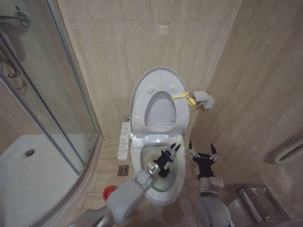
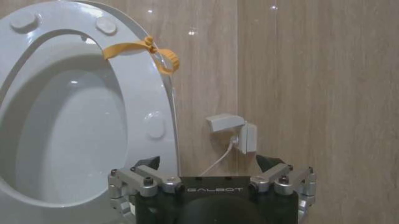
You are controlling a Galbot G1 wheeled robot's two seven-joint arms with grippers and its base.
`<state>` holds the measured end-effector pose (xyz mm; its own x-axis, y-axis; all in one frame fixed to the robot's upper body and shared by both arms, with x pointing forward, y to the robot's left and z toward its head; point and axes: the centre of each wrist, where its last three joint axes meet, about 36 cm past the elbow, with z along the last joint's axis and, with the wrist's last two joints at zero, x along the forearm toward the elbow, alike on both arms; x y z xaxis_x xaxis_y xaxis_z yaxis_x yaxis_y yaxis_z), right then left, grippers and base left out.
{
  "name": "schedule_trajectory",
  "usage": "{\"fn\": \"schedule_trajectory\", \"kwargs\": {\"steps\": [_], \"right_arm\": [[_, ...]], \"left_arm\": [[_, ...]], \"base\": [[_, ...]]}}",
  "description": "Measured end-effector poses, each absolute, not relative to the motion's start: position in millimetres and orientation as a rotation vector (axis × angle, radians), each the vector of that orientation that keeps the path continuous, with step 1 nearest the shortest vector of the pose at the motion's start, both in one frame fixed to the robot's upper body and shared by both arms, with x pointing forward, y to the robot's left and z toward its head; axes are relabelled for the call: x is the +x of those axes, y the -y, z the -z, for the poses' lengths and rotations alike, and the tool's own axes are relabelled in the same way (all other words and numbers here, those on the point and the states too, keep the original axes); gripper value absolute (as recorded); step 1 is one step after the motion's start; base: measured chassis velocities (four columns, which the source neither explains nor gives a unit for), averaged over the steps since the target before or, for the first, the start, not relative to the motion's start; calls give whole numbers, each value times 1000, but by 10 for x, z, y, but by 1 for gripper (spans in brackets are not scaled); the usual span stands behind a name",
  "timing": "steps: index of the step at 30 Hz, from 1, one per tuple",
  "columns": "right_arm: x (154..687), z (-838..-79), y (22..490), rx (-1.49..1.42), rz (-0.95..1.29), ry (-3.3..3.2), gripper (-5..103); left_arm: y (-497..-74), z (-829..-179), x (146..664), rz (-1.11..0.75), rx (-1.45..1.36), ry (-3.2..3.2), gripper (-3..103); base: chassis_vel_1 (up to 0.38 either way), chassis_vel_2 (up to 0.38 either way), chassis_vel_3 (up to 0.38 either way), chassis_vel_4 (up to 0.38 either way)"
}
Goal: Open the toilet lid, clean the toilet bowl with a toilet brush, close the toilet lid, and flush.
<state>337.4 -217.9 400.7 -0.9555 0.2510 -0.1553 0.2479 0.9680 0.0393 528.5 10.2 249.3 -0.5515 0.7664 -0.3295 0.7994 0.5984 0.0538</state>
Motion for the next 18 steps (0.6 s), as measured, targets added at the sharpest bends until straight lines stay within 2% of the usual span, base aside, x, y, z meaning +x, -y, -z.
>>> {"fn": "schedule_trajectory", "kwargs": {"steps": [9, 18], "right_arm": [[3374, -4007, 2179, 377, -29, -2958, 100], [3374, -4007, 2179, 377, -29, -2958, 100]], "left_arm": [[-238, -2121, 5159, 82, 1306, -2552, 19], [-86, -2459, 5302, 134, 1254, -2516, 19]], "base": [[0, 0, 0, 0], [0, 0, 0, 0]]}}
